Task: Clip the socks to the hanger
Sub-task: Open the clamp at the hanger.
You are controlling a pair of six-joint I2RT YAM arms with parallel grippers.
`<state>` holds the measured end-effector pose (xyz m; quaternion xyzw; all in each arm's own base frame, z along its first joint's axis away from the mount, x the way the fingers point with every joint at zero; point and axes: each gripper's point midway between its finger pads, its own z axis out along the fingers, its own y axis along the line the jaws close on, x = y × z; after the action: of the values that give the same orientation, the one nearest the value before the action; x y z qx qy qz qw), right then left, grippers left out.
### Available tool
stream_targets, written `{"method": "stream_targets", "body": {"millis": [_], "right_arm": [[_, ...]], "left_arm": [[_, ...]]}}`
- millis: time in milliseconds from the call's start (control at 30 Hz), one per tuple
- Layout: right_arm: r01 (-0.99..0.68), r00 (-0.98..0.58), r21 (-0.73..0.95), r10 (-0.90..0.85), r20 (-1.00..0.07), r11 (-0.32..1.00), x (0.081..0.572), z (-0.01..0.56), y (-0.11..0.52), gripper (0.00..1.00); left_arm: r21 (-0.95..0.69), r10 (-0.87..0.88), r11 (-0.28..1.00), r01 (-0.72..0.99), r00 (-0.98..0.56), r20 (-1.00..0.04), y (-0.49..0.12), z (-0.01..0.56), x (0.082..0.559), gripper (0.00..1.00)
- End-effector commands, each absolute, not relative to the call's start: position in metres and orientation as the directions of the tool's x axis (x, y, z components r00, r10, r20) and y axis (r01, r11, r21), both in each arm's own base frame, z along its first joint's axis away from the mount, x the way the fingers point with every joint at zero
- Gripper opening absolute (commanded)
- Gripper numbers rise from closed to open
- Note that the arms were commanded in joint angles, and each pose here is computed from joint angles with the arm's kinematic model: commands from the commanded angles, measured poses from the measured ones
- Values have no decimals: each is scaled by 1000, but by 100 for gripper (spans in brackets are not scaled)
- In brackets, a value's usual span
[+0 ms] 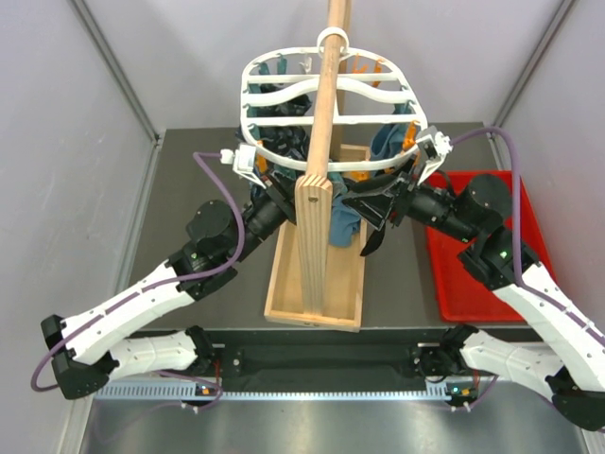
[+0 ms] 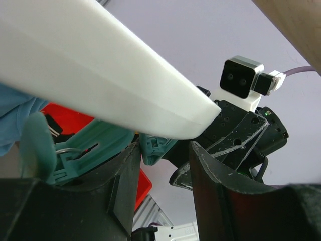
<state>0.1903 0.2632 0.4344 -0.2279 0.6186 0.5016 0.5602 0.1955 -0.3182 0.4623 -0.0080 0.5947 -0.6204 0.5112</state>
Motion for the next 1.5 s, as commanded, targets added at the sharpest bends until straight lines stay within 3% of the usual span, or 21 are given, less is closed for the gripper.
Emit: {"method": "stream_targets", "body": {"millis": [0,300,967,1200,1367,1467], "right_arm": [[-847,-214,358,365,-906,394,192,467,256,50],[-851,-228,365,362,-904,378,189,463,257,50],[-853,-217,348,344,-914,388,186,456,254,50],[-855,-232,355,332,-914,379,183,452,255,50],[-849,-235,353,318,-919,393,176,450,247,50],[-833,-239,356,306,-921,423,173,446,239,50]], "left_arm": [[-721,-679,215,659,-430,-595,-306,481,191,49],[-695,-663,275,665,-393,-638,-311,483,200,59],[-710,-708,305,634,-348,-615,-302,489,211,54],[-707,-718,270,653,-353,-600,-303,494,207,33],[-706,-706,252,662,-373,-602,-308,495,203,3],[-710,-699,254,656,-383,-604,-309,492,204,0]]}}
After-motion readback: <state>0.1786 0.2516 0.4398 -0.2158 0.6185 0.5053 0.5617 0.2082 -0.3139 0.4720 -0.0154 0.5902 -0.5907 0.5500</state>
